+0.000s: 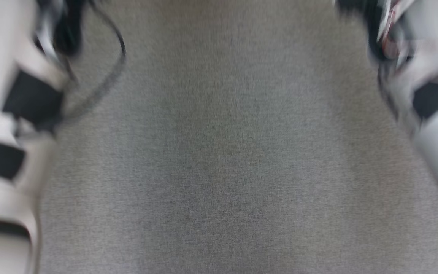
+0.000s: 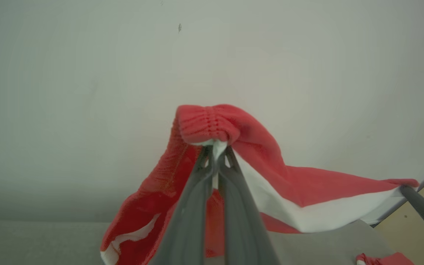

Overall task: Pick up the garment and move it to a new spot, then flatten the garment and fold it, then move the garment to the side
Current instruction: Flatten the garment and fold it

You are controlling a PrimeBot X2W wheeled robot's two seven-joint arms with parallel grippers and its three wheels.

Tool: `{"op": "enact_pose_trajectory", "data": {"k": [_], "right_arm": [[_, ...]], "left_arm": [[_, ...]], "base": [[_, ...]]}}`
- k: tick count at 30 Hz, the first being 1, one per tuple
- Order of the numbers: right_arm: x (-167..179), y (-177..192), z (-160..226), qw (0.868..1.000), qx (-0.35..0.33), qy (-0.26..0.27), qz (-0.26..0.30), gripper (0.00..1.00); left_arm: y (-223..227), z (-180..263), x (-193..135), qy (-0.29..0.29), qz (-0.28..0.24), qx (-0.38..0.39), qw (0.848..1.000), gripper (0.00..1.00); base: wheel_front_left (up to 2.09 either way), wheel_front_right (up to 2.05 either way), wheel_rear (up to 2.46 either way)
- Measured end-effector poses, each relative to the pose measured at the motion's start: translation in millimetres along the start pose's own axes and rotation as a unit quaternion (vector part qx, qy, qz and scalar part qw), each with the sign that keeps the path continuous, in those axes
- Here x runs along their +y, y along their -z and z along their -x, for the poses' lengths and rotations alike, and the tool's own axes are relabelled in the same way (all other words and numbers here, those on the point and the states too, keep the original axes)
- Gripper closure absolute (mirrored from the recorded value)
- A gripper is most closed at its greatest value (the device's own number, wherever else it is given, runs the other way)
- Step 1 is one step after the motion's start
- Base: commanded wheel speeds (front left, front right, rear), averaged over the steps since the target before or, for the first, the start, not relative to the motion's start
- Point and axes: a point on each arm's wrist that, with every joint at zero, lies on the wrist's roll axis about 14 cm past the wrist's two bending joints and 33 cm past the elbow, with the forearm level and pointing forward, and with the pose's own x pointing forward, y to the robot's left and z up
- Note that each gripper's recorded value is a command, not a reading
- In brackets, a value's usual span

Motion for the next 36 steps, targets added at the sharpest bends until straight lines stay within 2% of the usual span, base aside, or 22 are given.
{"op": "enact_pose_trajectory", "data": {"k": [3, 9, 13, 20, 28, 32, 36], "right_arm": [[2, 34, 54, 0.999, 0.039, -0.001, -0.023, 1.00], [5, 80, 145, 0.993, 0.107, 0.012, -0.058, 1.00], [14, 101, 196, 0.987, 0.141, 0.020, -0.076, 1.00], [39, 124, 262, 0.977, 0.184, 0.027, -0.105, 1.00], [75, 151, 340, 0.955, 0.260, 0.032, -0.141, 1.00], [95, 156, 363, 0.945, 0.284, 0.027, -0.160, 1.00], [107, 151, 365, 0.943, 0.286, 0.022, -0.170, 1.00]], "left_arm": [[22, 44, 2, -0.013, 0.046, -0.011, 0.999, 1.00], [66, 123, 0, -0.047, 0.090, 0.017, 0.995, 1.00], [87, 170, -10, -0.063, 0.095, 0.037, 0.993, 1.00], [130, 258, -10, -0.133, 0.114, 0.087, 0.981, 1.00], [135, 333, 6, -0.203, 0.110, 0.089, 0.969, 1.00], [134, 358, 11, -0.219, 0.086, 0.092, 0.968, 1.00], [130, 370, 14, -0.230, 0.080, 0.086, 0.966, 1.00]], "base": [[0.00, 0.00, 0.00], [0.00, 0.00, 0.00], [0.00, 0.00, 0.00], [0.00, 0.00, 0.00], [0.00, 0.00, 0.00], [0.00, 0.00, 0.00], [0.00, 0.00, 0.00]]}}
